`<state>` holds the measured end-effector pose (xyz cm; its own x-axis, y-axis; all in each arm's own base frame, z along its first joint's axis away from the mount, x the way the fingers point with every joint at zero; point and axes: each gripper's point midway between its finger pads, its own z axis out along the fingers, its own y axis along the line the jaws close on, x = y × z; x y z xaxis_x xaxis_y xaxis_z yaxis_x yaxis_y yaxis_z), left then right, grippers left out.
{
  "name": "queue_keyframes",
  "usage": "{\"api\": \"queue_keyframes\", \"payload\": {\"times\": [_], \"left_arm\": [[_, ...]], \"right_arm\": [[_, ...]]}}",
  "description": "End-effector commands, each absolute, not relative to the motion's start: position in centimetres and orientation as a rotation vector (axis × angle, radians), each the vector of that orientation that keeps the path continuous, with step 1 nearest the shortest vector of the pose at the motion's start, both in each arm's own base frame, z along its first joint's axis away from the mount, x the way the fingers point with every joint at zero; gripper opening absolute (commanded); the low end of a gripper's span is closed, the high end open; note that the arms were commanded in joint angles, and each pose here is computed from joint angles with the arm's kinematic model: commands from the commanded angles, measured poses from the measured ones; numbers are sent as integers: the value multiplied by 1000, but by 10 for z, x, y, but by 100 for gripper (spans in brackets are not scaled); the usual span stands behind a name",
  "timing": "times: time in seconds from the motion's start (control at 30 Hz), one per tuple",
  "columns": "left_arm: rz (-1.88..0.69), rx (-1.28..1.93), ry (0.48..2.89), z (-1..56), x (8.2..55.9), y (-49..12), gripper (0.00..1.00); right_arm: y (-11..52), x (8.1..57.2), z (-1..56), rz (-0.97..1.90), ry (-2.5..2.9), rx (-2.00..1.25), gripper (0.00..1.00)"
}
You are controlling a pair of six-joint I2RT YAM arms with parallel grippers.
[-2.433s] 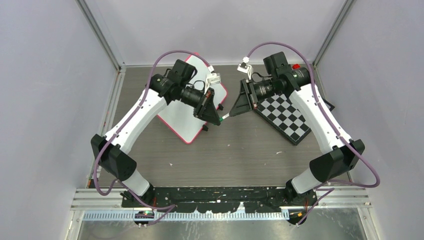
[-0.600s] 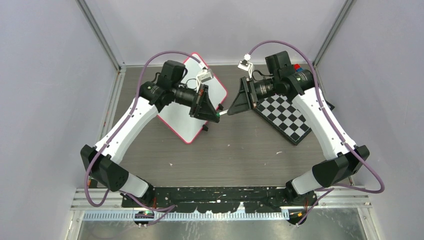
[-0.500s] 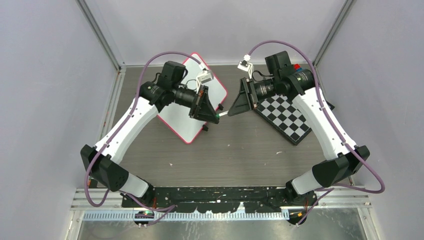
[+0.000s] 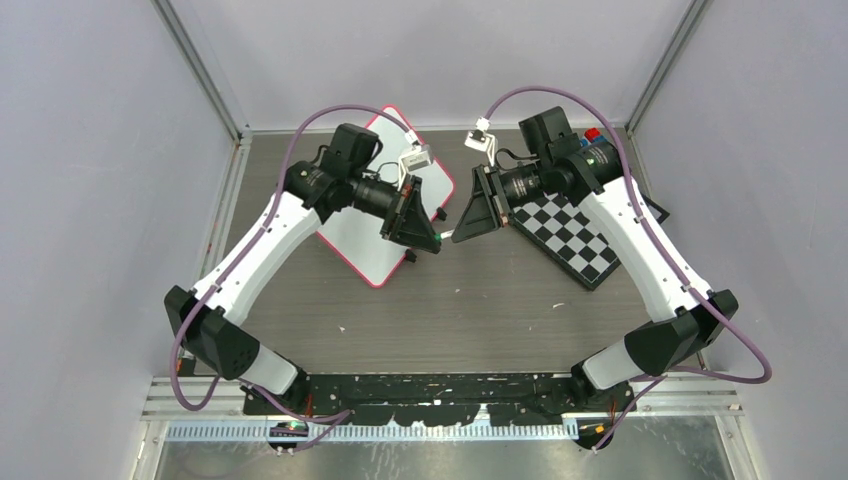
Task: Write a sentence on the whiteboard
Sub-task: Open the whiteboard marker at the center of the board.
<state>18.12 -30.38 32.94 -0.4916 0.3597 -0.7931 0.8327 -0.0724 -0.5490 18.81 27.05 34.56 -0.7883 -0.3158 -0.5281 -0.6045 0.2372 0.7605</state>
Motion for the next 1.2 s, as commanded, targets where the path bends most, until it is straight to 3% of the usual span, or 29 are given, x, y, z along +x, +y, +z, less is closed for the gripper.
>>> {"api": "queue_keyframes", "payload": {"times": [0.0,0.67,0.93,1.07,1.17], "left_arm": [[-1592,1313,1746,342,179,-308,0],[-1586,1304,1758,341,178,-310,0],[-1587,1301,1767,338,179,-311,0],[-1581,1299,1772,336,180,-310,0],[-1572,1294,1779,335,181,-308,0]], "right_arm": [[275,189,357,1564,2196,-879,36],[276,186,360,1588,2172,-879,28],[268,172,357,1591,2179,-954,18],[267,171,359,1584,2170,-966,1],[265,169,361,1585,2164,-986,0]]}}
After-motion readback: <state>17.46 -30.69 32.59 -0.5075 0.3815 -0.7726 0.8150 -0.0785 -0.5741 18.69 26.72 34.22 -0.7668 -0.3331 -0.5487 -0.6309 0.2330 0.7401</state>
